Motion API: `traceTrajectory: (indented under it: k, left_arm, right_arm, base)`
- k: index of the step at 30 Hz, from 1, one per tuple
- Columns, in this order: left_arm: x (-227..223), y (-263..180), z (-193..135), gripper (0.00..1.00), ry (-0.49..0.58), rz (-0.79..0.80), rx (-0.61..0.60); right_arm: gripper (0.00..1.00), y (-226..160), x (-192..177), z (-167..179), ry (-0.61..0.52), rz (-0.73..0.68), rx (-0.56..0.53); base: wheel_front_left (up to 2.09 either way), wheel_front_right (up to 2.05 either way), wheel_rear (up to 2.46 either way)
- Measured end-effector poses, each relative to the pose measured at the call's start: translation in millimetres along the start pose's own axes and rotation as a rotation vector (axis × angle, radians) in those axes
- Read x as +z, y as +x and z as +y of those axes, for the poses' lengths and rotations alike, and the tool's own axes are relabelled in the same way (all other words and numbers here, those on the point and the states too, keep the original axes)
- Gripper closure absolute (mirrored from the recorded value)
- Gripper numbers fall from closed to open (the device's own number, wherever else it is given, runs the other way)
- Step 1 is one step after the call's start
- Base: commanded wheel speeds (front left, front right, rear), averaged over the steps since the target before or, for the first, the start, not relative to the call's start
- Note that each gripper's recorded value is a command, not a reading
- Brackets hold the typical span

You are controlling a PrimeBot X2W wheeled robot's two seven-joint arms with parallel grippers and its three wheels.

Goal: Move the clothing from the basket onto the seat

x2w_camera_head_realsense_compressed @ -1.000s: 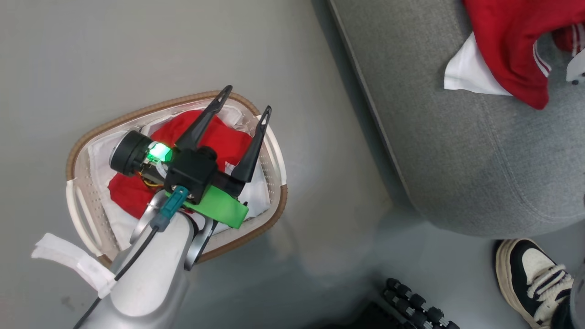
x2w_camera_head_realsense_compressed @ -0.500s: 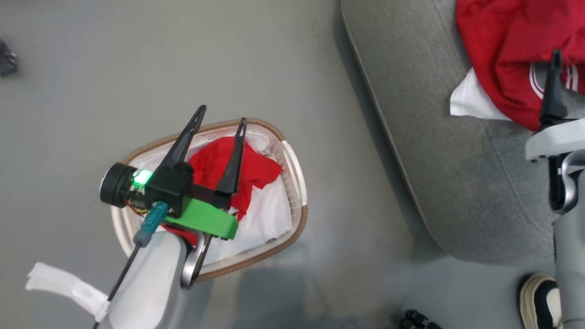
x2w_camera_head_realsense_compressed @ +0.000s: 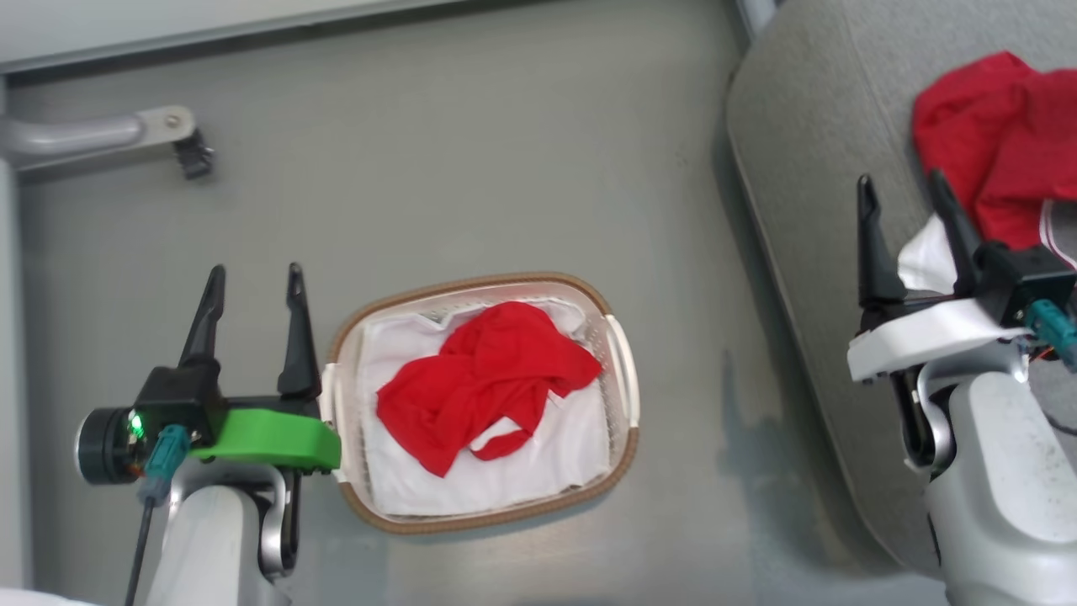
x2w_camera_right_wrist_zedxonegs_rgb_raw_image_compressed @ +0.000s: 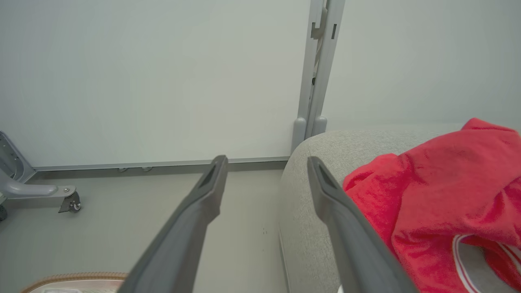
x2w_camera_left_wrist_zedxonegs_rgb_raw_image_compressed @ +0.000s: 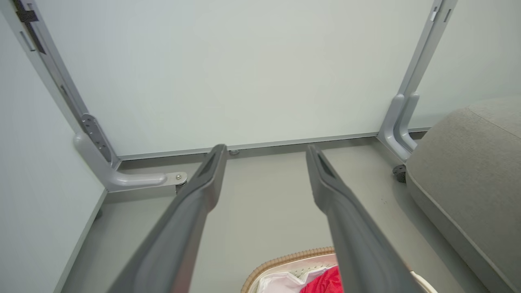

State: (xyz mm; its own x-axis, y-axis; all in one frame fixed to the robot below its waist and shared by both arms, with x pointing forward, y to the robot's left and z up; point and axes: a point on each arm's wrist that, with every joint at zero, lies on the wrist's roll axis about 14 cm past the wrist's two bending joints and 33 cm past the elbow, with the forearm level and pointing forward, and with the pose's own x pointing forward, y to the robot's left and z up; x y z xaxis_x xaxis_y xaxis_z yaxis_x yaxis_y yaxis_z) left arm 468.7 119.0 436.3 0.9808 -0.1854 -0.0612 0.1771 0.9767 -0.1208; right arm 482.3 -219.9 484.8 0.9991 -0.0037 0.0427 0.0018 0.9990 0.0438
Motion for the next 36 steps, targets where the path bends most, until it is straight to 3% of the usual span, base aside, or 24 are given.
traceTrajectory:
  k: [7, 15, 24, 36]
  left_arm:
    - [15, -38, 44, 0.00, 0.021, -0.014, 0.142]
    - [18, -76, 61, 0.00, 0.030, -0.008, 0.207]
    - [3, -106, 51, 0.00, -0.051, 0.031, 0.198]
    - [-10, -108, 32, 0.00, -0.095, 0.066, 0.141]
  right_arm:
    - [0.00, -9, 1, 35, 0.046, 0.005, 0.072]
    - [0.00, -36, -6, 55, 0.078, 0.042, 0.110]
    - [0.00, -68, -13, 59, 0.100, 0.077, 0.109]
    - [0.00, -68, -17, 61, 0.109, 0.086, 0.111]
  base:
    - [0.00, 0.00, 0.00]
    - [0.00, 0.00, 0.00]
    - [0.00, 0.00, 0.00]
    - [0.00, 0.00, 0.00]
